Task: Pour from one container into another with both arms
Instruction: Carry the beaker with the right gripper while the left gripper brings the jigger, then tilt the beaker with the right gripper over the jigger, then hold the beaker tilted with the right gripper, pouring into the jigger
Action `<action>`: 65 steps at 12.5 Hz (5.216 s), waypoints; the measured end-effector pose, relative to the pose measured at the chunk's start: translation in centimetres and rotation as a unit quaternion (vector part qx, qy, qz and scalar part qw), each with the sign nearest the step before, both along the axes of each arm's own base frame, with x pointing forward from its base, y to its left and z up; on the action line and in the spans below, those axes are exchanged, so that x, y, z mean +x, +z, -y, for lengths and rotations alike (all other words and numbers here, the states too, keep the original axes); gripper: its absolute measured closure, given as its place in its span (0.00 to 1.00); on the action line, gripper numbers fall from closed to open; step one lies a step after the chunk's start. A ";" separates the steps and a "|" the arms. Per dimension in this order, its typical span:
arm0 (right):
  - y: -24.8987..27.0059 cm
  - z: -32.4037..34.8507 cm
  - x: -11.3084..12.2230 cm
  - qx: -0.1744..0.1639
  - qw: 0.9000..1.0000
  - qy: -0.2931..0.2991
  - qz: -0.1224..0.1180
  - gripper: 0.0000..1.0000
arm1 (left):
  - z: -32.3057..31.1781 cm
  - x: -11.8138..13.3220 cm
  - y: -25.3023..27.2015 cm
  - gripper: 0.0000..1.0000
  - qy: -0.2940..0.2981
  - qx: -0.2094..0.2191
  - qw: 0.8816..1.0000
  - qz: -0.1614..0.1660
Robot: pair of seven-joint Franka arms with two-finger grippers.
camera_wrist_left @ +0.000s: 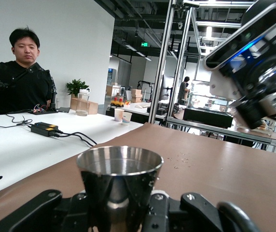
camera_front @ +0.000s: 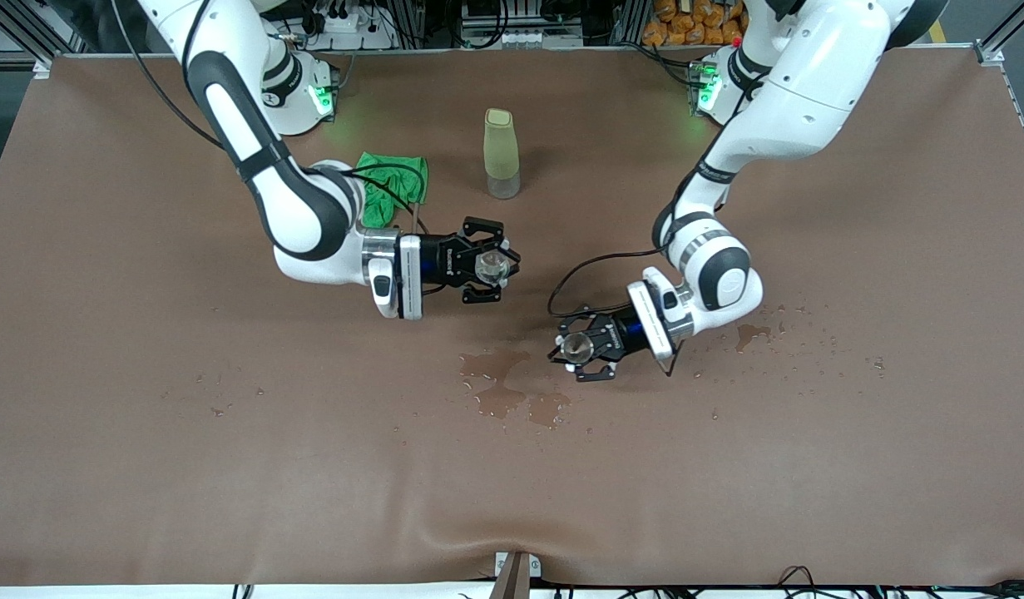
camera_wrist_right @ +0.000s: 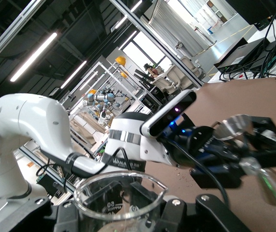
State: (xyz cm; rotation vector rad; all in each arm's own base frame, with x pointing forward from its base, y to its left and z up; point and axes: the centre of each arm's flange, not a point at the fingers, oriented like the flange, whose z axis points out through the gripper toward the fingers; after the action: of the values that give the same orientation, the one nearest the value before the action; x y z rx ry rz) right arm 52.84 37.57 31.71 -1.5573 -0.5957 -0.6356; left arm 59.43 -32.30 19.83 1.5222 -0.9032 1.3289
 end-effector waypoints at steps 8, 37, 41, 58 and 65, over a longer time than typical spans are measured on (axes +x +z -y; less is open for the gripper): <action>2.5 -0.9 1.5 0.002 0.999 -0.037 -0.026 0.84 | 6.0 -1.6 -0.9 0.91 -0.003 0.019 1.000 -0.012; 2.2 -3.3 4.9 -0.001 0.991 -0.080 -0.103 0.84 | 7.7 -1.9 -1.1 0.91 0.007 0.019 1.000 -0.019; 2.3 -3.5 4.9 0.001 0.990 -0.080 -0.115 0.84 | 7.7 -1.9 -1.1 0.91 0.007 0.019 1.000 -0.019; 1.7 -3.7 5.0 0.029 0.978 -0.099 -0.183 0.84 | 7.9 -2.0 -1.1 0.91 0.009 0.017 1.000 -0.021; 1.8 -3.7 5.0 0.034 0.971 -0.101 -0.213 0.84 | 7.8 -2.0 -1.1 0.91 0.009 0.018 1.000 -0.021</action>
State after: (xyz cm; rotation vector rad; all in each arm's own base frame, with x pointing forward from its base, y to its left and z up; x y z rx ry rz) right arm 57.81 41.30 33.47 -1.6382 -0.0929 -0.4444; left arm 57.45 -40.13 18.76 1.5835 -0.8923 1.2951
